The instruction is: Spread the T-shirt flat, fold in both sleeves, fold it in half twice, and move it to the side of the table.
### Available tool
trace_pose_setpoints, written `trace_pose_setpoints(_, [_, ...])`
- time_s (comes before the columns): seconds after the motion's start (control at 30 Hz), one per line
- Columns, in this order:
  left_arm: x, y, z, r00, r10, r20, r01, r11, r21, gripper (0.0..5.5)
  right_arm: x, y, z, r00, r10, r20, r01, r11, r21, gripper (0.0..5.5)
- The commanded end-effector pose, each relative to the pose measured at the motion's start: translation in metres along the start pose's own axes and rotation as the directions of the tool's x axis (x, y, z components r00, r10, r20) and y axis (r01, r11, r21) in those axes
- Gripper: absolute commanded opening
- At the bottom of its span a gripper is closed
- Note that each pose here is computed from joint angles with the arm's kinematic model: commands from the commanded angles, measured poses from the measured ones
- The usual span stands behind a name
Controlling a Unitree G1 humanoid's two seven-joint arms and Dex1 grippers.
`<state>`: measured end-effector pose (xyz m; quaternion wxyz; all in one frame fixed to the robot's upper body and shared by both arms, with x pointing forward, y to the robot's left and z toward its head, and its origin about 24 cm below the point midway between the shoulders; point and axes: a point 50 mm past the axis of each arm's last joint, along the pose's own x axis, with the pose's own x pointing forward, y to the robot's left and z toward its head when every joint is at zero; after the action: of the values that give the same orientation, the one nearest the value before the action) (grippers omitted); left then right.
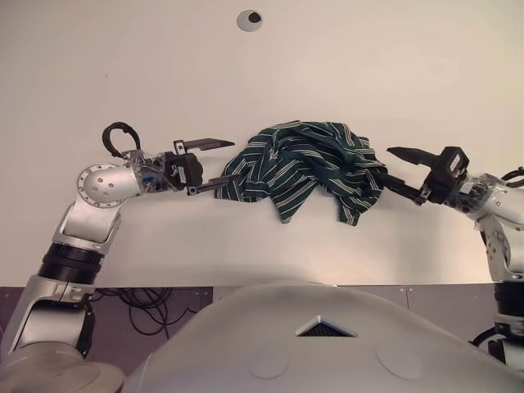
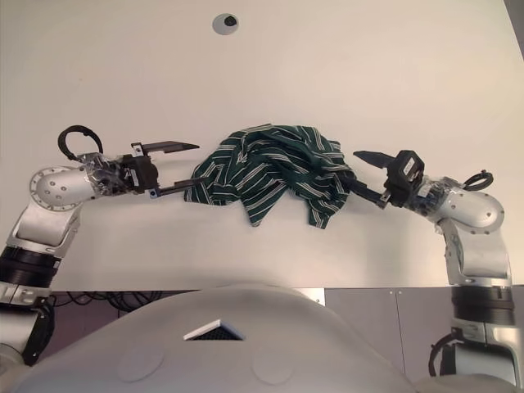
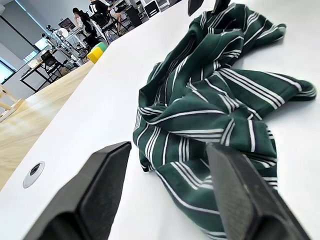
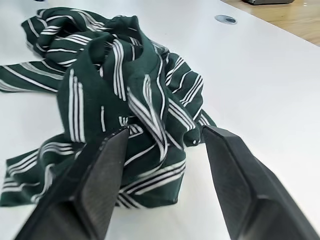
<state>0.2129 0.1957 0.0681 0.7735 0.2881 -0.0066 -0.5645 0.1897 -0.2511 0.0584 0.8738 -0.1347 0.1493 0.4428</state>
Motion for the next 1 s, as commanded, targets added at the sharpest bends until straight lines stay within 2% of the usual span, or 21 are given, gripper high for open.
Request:
trace_pose_setpoints(0.03, [0.0, 0.001, 0.002, 1.0, 0.002, 0.0, -0.002, 1.0, 0.002, 2.74, 0.009, 0.001, 0.004, 1.0, 0.008, -0.001, -0.008, 1.0, 0.002, 2.67])
trace_pose_setpoints(0.57, [0.001, 0.003, 0.008, 1.0, 0.011, 0.022, -0.012, 1.0, 0.01, 2.77, 0.009, 0.001, 0.012, 0.998, 0.01, -0.069, -0.013, 0.999, -0.045, 0.02])
trace_pose_setpoints(0.77, [0.0, 0.004, 0.009, 1.0, 0.013, 0.024, -0.013, 1.0, 0.01, 2.77, 0.009, -0.001, 0.014, 0.998, -0.006, -0.067, 0.001, 0.996, -0.084, 0.02])
trace_pose_setpoints(0.93, [0.0, 0.009, 0.016, 0.996, 0.048, 0.08, -0.047, 0.999, -0.026, 2.77, 0.004, -0.013, 0.058, 0.983, -0.076, 0.169, 0.112, 0.971, -0.212, 0.02])
trace_pose_setpoints(1.0, [0.0, 0.01, 0.019, 0.992, 0.065, 0.109, -0.058, 0.996, -0.066, 2.77, 0.0, -0.016, 0.071, 0.973, -0.083, 0.216, 0.137, 0.96, -0.246, 0.02])
